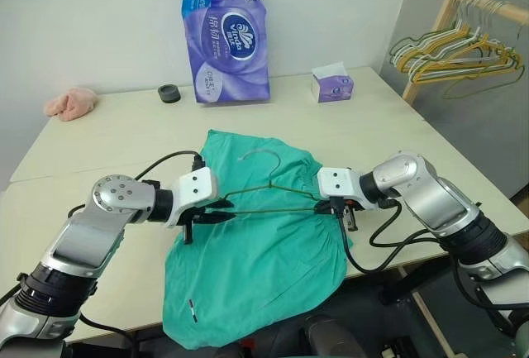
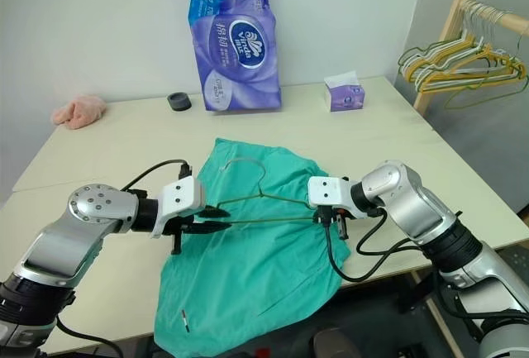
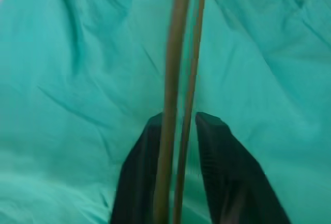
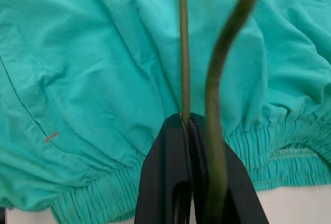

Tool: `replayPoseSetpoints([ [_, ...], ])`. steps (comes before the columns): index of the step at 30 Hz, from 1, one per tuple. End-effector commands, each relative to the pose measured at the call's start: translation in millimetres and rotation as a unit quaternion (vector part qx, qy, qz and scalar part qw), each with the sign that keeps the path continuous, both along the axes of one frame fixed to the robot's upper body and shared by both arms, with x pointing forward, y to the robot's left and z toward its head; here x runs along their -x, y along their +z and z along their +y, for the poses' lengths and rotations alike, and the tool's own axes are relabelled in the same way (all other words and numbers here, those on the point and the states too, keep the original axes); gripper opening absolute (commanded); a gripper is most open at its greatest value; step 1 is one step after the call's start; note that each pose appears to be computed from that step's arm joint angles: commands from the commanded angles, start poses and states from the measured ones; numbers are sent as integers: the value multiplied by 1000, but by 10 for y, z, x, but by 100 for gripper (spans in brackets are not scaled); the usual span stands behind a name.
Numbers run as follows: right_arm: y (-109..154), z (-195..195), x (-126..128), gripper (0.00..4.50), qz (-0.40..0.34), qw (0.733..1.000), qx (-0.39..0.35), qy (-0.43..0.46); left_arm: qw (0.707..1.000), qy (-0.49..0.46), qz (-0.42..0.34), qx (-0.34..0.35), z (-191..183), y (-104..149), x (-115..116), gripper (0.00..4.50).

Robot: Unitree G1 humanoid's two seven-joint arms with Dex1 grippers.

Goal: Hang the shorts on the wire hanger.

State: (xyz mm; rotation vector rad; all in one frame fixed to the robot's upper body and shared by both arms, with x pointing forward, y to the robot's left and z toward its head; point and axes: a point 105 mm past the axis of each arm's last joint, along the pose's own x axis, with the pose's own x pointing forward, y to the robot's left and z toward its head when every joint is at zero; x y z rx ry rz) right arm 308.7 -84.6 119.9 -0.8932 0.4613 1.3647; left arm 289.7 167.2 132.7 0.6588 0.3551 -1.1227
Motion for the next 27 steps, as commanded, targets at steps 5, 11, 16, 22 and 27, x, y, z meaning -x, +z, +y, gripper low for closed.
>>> replayPoseSetpoints([
  [5, 121, -124, -41, 0, 8, 998, -40, -49, 988, 97, -61, 105, 180, 312, -201, 324],
  [11, 102, -295, -67, 0, 36, 991, -68, -111, 963, 189, -82, 176, 536, 497, -272, 324],
  [16, 107, -534, -61, 0, 59, 977, -96, -181, 944, 234, -76, 219, 792, 570, -280, 324],
  [22, 10, -1098, 206, 0, 124, 931, -132, -317, 964, 147, 20, 220, 572, 311, 35, 324],
  [27, -125, -1396, 456, 0, 174, 886, -146, -405, 971, 106, 27, 211, 496, 262, 98, 324],
])
